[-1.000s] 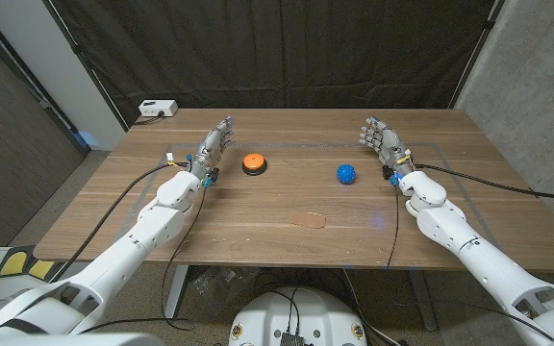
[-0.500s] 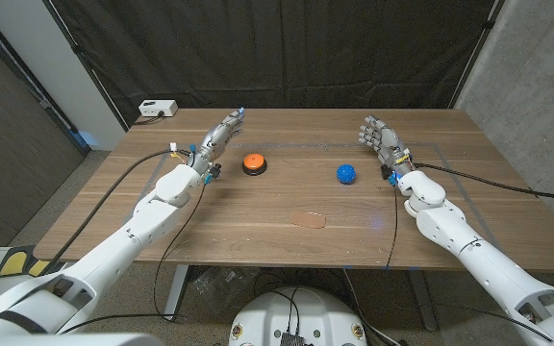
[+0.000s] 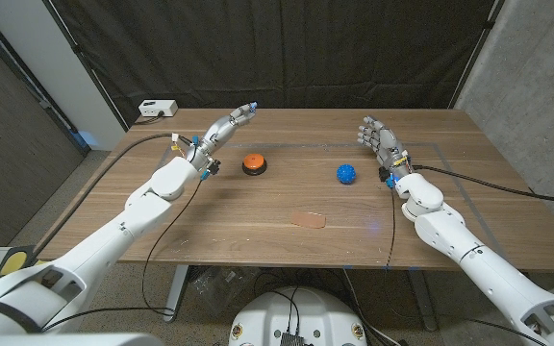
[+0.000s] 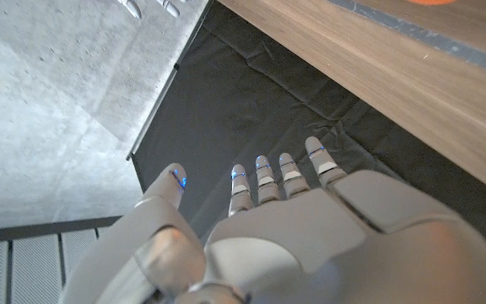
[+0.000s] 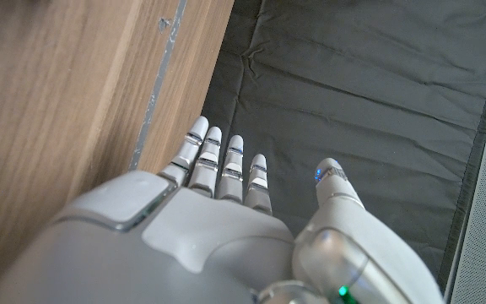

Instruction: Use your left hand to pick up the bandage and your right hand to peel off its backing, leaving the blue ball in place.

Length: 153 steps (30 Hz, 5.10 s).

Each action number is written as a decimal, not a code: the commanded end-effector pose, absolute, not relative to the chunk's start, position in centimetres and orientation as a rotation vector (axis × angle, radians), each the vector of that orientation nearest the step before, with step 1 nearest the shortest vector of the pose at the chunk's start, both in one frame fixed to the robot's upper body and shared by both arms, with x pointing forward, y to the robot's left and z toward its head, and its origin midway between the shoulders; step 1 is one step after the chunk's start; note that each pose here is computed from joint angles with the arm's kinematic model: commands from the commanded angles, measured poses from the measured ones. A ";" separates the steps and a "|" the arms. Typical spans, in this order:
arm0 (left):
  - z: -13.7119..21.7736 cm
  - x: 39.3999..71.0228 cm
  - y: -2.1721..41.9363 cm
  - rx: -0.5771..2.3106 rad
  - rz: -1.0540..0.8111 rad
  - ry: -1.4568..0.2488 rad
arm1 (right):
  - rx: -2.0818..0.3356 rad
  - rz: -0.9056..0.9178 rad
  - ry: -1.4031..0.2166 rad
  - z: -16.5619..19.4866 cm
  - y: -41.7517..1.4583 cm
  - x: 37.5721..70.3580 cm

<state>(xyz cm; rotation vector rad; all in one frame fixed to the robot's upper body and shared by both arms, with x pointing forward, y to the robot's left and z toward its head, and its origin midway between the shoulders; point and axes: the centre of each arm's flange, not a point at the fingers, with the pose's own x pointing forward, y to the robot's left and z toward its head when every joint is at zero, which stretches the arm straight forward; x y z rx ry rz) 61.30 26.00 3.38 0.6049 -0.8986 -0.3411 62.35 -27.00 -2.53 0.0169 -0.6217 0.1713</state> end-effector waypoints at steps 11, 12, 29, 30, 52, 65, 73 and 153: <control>5.1 58.5 24.0 0.930 -0.512 -0.994 | 0.011 0.147 -0.643 -3.3 -25.0 59.9; 5.2 58.3 23.8 0.946 -0.522 -0.999 | 0.011 0.146 -0.644 -3.4 -24.9 59.8; 5.3 55.4 22.1 1.136 -0.606 -1.055 | 0.027 0.135 -0.669 -4.2 -23.8 58.5; 5.2 55.3 22.1 1.144 -0.613 -1.051 | 0.027 0.137 -0.668 -4.2 -23.8 58.4; 3.5 52.9 19.9 1.425 -0.710 -0.970 | 0.031 0.145 -0.684 -5.2 -23.2 56.9; 2.7 52.2 19.1 1.557 -0.732 -0.929 | 0.052 0.143 -0.688 -6.4 -23.2 56.7; 2.8 51.6 19.1 1.654 -0.727 -0.882 | 0.056 0.150 -0.694 -6.6 -23.1 56.7; 0.5 52.6 10.2 2.160 -0.668 -1.007 | 0.152 0.143 -0.679 -9.3 -26.9 59.9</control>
